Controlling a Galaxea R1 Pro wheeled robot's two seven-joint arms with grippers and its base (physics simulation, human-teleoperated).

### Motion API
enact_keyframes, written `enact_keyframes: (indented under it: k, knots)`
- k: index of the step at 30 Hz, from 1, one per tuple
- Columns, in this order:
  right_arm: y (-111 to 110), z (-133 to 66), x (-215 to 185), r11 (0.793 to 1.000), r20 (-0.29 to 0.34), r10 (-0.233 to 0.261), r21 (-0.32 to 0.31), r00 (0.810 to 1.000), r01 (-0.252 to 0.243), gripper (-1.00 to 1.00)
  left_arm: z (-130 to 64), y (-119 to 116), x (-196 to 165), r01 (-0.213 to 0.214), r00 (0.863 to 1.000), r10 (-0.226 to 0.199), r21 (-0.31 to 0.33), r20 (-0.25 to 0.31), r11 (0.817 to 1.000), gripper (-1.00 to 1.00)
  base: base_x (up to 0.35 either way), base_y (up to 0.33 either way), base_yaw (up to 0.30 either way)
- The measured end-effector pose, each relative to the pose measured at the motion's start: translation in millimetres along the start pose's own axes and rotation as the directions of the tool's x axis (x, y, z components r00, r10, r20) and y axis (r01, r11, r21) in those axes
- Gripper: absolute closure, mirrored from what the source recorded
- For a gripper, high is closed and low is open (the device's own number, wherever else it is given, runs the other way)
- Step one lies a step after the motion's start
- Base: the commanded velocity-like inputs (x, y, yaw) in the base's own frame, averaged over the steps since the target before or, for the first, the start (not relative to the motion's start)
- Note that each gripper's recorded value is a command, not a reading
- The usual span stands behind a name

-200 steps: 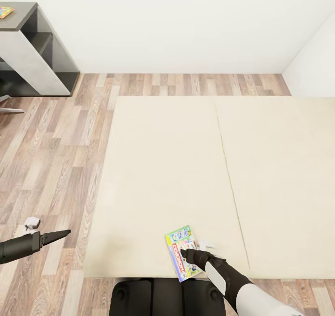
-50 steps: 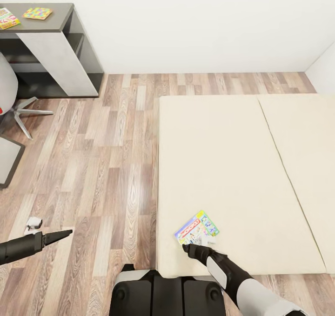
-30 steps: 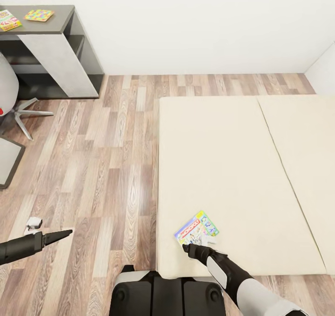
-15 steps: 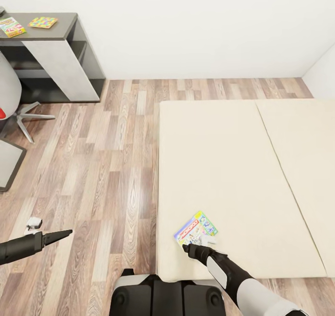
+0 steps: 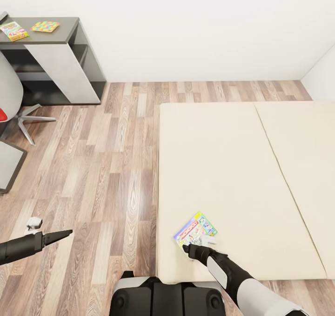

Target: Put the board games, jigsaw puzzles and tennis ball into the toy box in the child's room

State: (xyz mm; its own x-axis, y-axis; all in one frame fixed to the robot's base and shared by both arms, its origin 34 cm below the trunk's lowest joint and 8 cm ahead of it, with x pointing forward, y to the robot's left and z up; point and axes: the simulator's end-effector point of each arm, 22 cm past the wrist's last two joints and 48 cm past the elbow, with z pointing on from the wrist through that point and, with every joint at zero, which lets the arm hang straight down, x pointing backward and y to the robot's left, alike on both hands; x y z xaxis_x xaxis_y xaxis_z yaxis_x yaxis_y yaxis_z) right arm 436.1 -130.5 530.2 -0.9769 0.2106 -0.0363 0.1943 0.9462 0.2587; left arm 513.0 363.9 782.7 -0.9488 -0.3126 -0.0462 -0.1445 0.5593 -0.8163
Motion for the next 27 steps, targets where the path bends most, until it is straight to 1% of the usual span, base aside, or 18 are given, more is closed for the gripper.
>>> enact_keyframes:
  k: [7, 10, 15, 22, 27]
  knots:
    - [-1.1, -0.2, -0.4, 1.000, 0.001, 0.000, 0.001, 1.000, 0.000, -1.00, -0.1, 0.0, 0.0, 0.000, 1.000, 0.000, 0.000, 0.000, 1.000, -1.00, 0.000, 0.000, 0.000]
    - [-12.6, -1.4, -3.0, 1.000, 0.004, 0.000, 0.015, 1.000, 0.000, -1.00, -0.2, 0.0, -0.1, 0.000, 1.000, 0.000, 0.000, 0.001, 1.000, -1.00, 0.000, 0.000, 0.000]
    - [-20.2, -2.4, -4.6, 1.000, 0.006, 0.001, 0.025, 1.000, -0.001, -1.00, -0.2, -0.1, -0.1, 0.000, 1.000, 0.000, 0.000, 0.001, 1.000, -1.00, 0.000, 0.000, 0.000]
    - [-22.7, -3.9, -6.2, 1.000, 0.006, 0.003, 0.027, 1.000, -0.003, -1.00, -0.7, -1.6, -0.9, -0.003, 1.000, 0.003, 0.001, 0.002, 1.000, -1.00, 0.000, 0.000, 0.000]
    - [-22.8, -5.4, -4.5, 1.000, -0.012, 0.013, 0.027, 1.000, -0.012, -1.00, -1.6, -3.3, -2.0, -0.007, 1.000, 0.007, 0.003, 0.005, 1.000, -1.00, 0.000, 0.000, 0.000]
